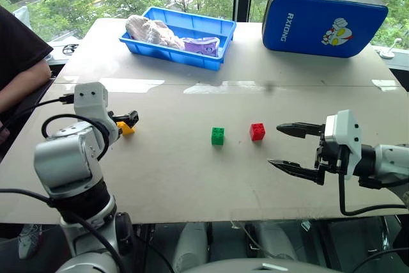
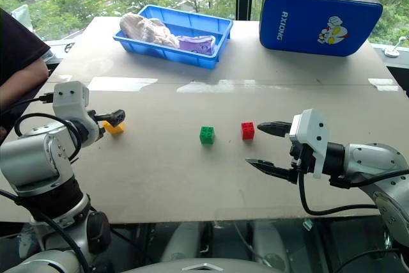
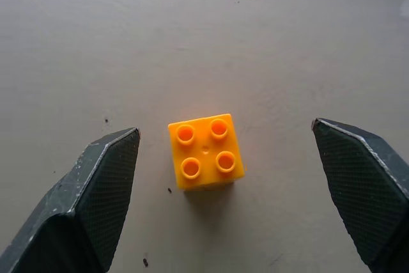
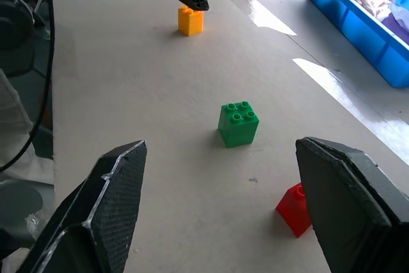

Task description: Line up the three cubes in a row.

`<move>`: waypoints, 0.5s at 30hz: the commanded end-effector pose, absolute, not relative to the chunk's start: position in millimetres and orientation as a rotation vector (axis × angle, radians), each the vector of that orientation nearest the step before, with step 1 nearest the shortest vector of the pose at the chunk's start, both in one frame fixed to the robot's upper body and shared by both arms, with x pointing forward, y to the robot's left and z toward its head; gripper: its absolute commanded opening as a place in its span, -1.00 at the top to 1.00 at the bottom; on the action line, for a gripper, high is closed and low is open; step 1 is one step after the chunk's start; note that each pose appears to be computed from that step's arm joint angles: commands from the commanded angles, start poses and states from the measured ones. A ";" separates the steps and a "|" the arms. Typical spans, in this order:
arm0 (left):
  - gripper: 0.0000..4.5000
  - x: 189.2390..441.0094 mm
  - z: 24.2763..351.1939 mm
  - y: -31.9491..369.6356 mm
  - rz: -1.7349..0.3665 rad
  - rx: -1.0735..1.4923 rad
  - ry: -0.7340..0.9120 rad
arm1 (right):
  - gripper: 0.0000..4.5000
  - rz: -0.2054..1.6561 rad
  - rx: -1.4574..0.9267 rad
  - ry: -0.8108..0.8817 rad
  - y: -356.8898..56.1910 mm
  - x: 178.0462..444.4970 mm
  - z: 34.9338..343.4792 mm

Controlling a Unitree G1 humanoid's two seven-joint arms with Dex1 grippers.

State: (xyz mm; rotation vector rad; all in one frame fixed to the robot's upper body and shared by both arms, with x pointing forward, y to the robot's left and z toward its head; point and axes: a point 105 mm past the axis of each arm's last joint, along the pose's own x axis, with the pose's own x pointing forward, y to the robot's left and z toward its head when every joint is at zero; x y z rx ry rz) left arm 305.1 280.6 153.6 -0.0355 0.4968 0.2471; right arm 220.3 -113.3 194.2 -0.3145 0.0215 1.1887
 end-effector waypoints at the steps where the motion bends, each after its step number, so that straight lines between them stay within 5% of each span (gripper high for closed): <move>1: -0.96 306.0 159.7 285.9 0.311 -0.024 0.418 | -0.69 1.193 -0.334 -0.056 -116.2 219.7 209.8; 15: -0.86 321.7 137.1 276.1 0.320 -0.064 0.369 | -0.69 1.194 -0.375 -0.093 -124.0 222.2 216.9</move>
